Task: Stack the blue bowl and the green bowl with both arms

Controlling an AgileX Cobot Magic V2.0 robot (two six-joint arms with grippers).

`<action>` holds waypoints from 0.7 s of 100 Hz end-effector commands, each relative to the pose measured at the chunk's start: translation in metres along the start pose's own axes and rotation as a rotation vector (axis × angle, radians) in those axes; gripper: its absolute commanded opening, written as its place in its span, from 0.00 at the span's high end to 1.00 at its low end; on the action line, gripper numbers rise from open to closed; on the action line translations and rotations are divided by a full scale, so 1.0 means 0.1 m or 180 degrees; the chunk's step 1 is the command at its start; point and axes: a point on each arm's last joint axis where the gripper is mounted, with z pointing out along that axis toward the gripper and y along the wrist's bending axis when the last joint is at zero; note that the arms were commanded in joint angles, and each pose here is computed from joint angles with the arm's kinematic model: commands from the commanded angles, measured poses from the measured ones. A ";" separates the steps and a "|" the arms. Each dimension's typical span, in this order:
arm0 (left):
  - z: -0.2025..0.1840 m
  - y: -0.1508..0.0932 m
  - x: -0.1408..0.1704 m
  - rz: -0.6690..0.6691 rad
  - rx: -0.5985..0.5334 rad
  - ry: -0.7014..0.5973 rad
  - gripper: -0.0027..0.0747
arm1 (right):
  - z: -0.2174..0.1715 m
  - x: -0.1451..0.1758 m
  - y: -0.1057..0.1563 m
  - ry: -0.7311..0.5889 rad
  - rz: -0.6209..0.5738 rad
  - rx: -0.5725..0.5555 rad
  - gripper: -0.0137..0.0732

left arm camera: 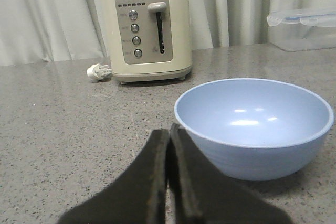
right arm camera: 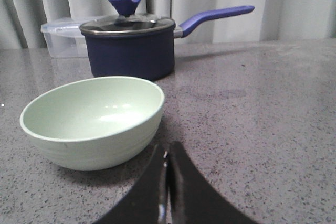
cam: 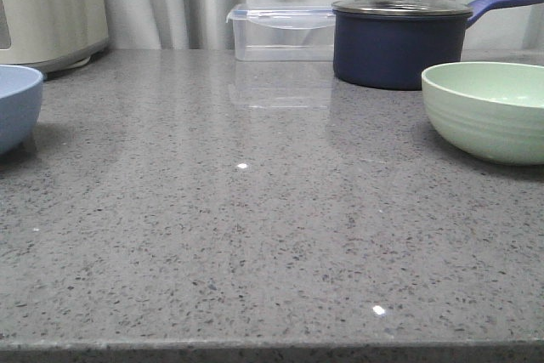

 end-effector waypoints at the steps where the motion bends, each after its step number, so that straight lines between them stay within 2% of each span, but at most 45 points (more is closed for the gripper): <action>1: -0.06 0.01 -0.30 -0.0034 -0.0022 -0.0355 0.99 | -0.01 -0.28 0.03 -0.0156 -0.0062 0.0008 0.92; 16: -0.04 0.02 -0.60 -0.0032 -0.0011 -0.0320 0.99 | 0.04 -0.47 0.05 0.0249 -0.0060 0.0058 0.93; 38: 0.09 0.03 -0.96 -0.0182 0.0030 -0.0195 0.99 | 0.20 -0.81 0.08 0.0476 -0.0059 0.0086 0.93; 70: 0.38 0.04 -1.19 -0.0258 0.0050 0.0082 0.99 | 0.47 -0.97 0.10 0.0918 -0.0056 0.0136 0.92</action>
